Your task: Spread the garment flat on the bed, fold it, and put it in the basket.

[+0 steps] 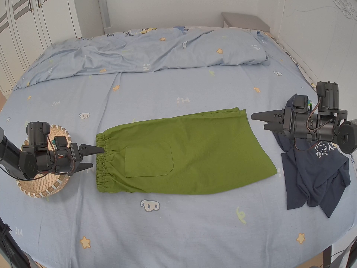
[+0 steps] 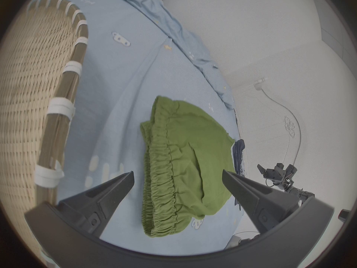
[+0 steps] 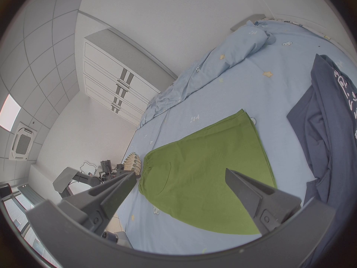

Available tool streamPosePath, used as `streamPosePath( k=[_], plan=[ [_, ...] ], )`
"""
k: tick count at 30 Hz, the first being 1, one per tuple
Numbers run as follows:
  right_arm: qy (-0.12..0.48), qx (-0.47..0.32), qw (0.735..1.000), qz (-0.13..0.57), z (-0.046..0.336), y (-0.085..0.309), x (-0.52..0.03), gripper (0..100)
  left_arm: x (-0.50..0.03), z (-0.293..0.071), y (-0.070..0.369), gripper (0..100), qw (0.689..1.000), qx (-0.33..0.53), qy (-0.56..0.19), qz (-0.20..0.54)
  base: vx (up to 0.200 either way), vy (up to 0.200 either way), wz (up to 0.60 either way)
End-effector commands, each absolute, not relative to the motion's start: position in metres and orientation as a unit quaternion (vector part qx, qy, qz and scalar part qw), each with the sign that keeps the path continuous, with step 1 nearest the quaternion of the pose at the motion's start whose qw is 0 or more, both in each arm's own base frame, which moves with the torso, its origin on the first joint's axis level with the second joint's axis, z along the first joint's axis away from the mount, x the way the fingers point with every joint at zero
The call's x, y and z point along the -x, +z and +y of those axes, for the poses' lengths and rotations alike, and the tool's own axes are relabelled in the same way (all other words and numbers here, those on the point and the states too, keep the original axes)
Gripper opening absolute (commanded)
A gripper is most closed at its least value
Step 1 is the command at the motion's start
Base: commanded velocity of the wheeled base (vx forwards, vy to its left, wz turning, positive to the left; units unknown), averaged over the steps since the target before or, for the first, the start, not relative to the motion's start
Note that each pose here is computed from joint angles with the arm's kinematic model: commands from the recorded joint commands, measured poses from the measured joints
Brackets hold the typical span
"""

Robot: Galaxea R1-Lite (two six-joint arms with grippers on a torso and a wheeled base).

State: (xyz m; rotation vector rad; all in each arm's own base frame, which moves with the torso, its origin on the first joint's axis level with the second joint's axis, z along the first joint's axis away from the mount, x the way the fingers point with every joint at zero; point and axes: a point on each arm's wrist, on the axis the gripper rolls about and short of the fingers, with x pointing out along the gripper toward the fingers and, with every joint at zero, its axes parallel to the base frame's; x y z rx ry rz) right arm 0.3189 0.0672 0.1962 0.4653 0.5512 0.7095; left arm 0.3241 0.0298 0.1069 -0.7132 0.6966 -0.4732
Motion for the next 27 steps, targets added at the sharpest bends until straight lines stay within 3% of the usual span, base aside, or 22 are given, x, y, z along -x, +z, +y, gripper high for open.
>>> streamPosePath(
  k=[1, 27],
  plan=[
    [0.344, -0.221, 0.876, 0.257, 0.068, 0.201, -0.314, 100, -0.327, 0.019, 0.087, 100, 0.839, 0.337, -0.230, 0.359, 0.000, 0.000, 0.00],
    [0.346, -0.220, 0.875, 0.258, 0.070, 0.201, -0.314, 100, -0.356, -0.002, 0.061, 100, 0.834, 0.322, -0.254, 0.369, 0.000, 0.000, 0.00]
  ],
)
